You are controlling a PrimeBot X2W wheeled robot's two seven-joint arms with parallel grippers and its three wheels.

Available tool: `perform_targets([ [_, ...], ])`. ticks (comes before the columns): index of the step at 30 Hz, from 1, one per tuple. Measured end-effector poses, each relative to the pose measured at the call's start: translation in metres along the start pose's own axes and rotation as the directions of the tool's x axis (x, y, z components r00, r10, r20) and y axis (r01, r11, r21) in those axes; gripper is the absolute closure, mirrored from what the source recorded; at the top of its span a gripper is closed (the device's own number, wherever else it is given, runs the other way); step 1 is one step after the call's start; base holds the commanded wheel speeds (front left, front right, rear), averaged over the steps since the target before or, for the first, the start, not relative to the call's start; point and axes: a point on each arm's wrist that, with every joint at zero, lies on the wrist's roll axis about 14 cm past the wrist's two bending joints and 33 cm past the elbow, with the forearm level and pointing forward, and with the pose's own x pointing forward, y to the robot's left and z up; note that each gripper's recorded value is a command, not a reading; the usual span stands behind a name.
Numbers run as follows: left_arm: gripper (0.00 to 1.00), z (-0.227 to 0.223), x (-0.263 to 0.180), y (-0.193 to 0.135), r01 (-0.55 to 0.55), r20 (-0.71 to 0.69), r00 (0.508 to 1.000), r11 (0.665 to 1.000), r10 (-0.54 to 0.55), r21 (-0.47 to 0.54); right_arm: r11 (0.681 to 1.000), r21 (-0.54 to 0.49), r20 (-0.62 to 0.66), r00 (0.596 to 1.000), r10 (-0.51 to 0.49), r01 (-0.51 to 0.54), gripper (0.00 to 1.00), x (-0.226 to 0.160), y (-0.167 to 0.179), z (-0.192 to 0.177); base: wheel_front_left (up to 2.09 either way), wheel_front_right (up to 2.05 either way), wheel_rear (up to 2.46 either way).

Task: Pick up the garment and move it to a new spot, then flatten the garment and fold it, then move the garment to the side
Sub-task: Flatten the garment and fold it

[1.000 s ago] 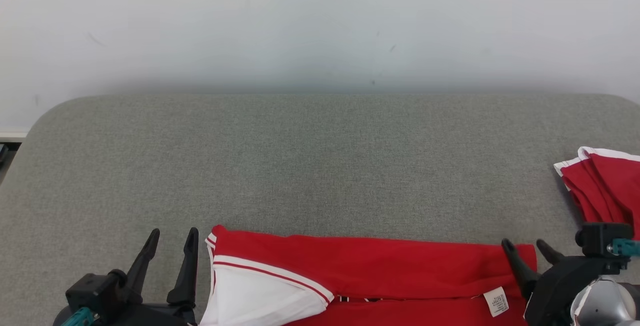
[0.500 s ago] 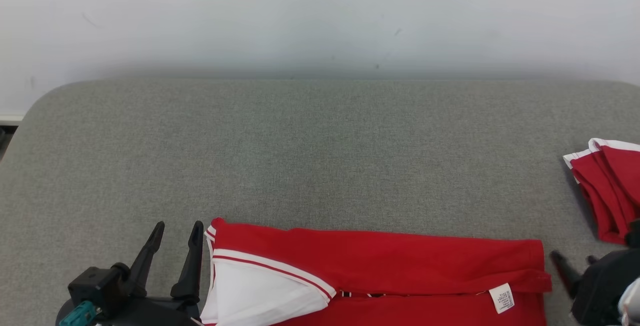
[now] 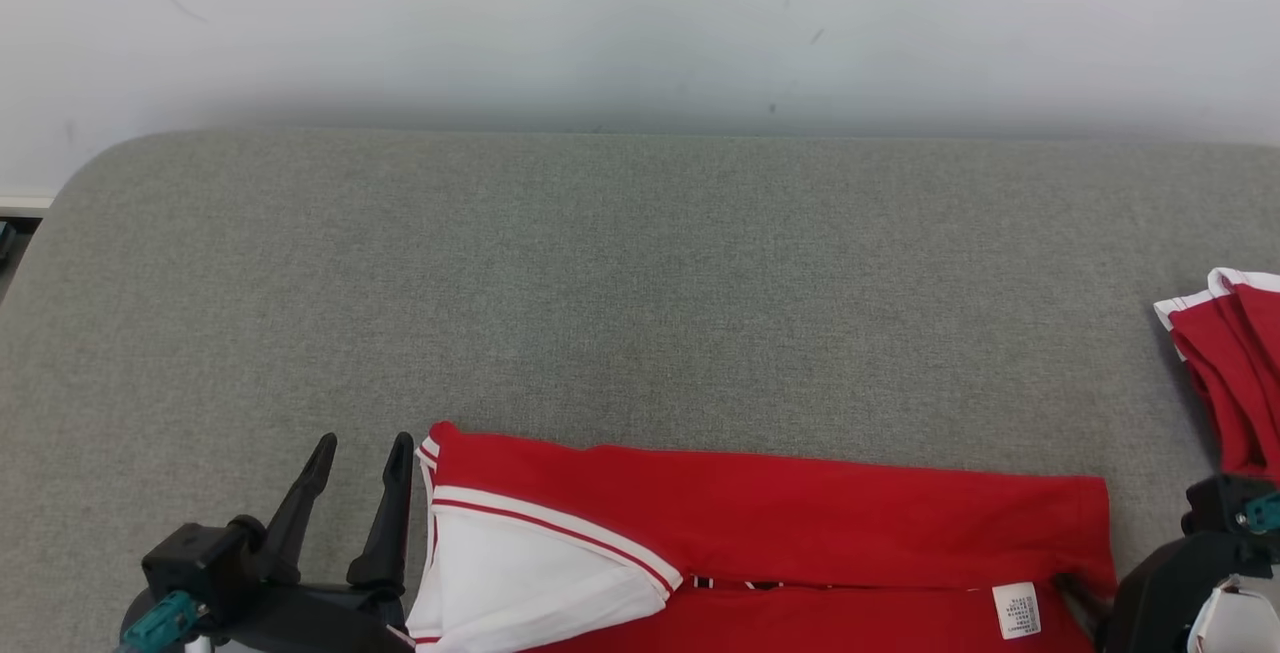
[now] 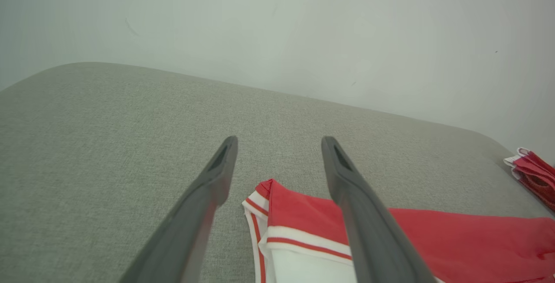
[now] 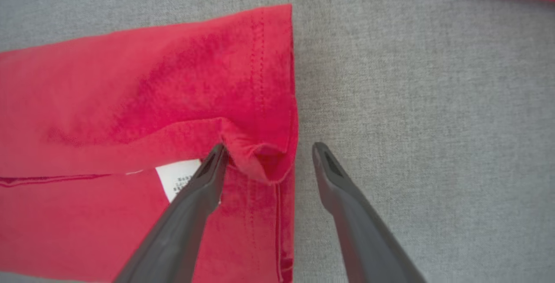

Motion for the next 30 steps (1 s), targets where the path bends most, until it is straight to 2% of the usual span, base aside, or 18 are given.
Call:
perform_targets([
  [9,0.0,0.0,0.003,0.001,0.001,0.003,1.0,1.0,-0.001,-0.005,1.0,0.017,-0.061,0.998,-0.01,0.011,0.0,0.002,-0.006,-0.017,0.0,0.0,0.0],
  [23,0.0,-0.003,0.0,0.004,-0.008,-0.007,1.0,1.0,0.008,-0.01,1.0,0.02,-0.091,0.996,0.016,-0.014,0.0,0.019,0.003,-0.02,0.0,0.0,0.0],
  [24,0.0,-0.003,0.0,0.004,-0.01,-0.005,1.0,1.0,0.01,-0.011,1.0,0.017,-0.093,0.995,0.017,-0.016,0.04,0.019,0.004,-0.021,0.0,0.0,0.0],
  [25,0.0,-0.003,-0.001,0.005,-0.011,-0.004,1.0,1.0,0.011,-0.011,1.0,0.009,-0.096,0.995,0.022,-0.021,0.19,0.02,0.006,-0.02,0.0,0.0,0.0],
  [26,0.0,-0.003,-0.001,0.005,-0.011,-0.002,1.0,1.0,0.011,-0.011,1.0,0.006,-0.095,0.995,0.026,-0.025,0.49,0.02,0.008,-0.019,0.0,0.0,0.0],
  [27,0.0,-0.002,-0.001,0.005,-0.012,-0.002,1.0,1.0,0.012,-0.011,1.0,0.002,-0.093,0.995,0.031,-0.031,0.55,0.02,0.01,-0.018,0.0,0.0,0.0],
  [30,0.0,-0.002,-0.002,0.005,-0.012,-0.001,1.0,1.0,0.012,-0.012,0.999,-0.005,-0.095,0.995,0.038,-0.039,0.62,0.02,0.014,-0.017,0.0,0.0,0.0],
])
